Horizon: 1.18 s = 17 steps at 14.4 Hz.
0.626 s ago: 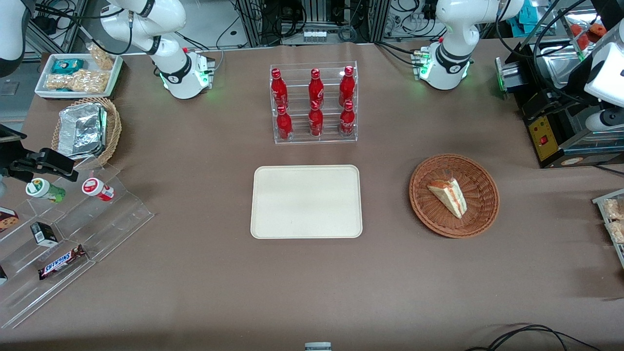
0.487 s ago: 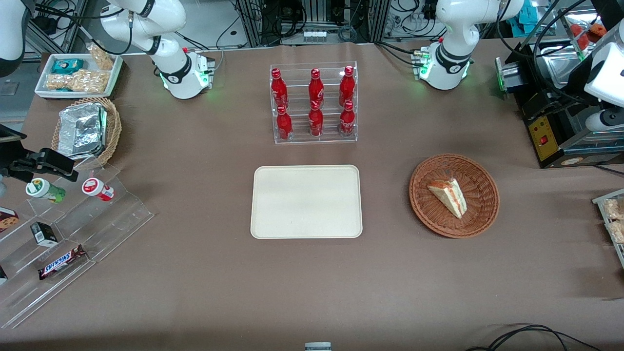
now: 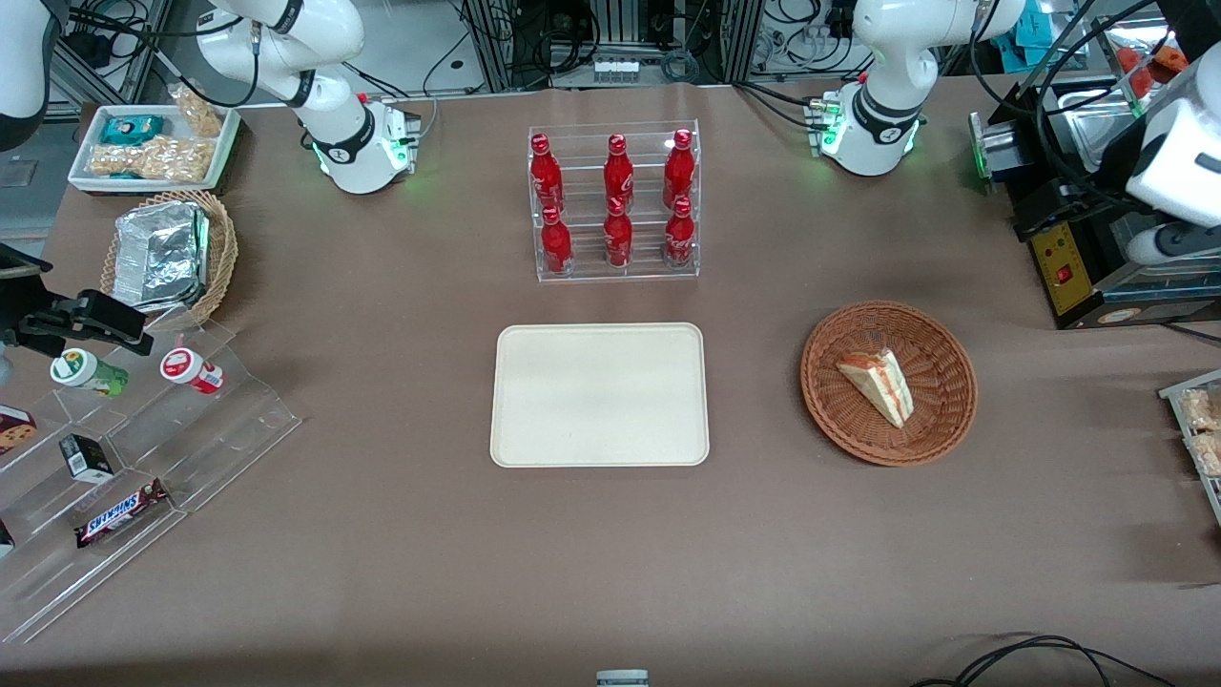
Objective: Place sandwich from basket to tray
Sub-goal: 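Move the left gripper over the sandwich in the wicker basket, then lower the left gripper and close it on the wrapped sandwich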
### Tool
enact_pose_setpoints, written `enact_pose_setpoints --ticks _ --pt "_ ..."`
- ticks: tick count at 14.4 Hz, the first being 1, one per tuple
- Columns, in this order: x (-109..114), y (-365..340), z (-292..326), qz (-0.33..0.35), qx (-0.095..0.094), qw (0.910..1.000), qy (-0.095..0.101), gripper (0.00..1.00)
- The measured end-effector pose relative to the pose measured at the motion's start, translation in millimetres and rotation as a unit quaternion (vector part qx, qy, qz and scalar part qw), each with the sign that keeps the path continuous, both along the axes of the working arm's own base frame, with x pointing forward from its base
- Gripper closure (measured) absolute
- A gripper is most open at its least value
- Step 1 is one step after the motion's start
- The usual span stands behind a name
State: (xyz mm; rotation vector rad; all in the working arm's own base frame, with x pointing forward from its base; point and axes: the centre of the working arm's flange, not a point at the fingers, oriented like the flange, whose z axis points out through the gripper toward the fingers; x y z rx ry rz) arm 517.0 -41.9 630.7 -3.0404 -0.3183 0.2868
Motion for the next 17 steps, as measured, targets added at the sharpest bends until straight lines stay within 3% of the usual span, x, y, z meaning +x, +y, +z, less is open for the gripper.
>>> enact_pose_setpoints --ticks 2,4,7,10,14,17 --pt "13 7 -32 0.022 0.002 0.9993 0.029 0.00" --pt "37 13 -74 0.033 0.000 0.9987 0.040 0.00" --pt "62 12 -149 0.073 0.001 0.9971 0.023 0.00" --pt "62 6 -209 0.140 0.009 0.9901 -0.006 0.00" --pt "53 -5 -280 0.241 -0.016 0.9703 -0.022 0.00" --pt "54 -22 -314 0.280 -0.017 0.9596 -0.024 0.00"
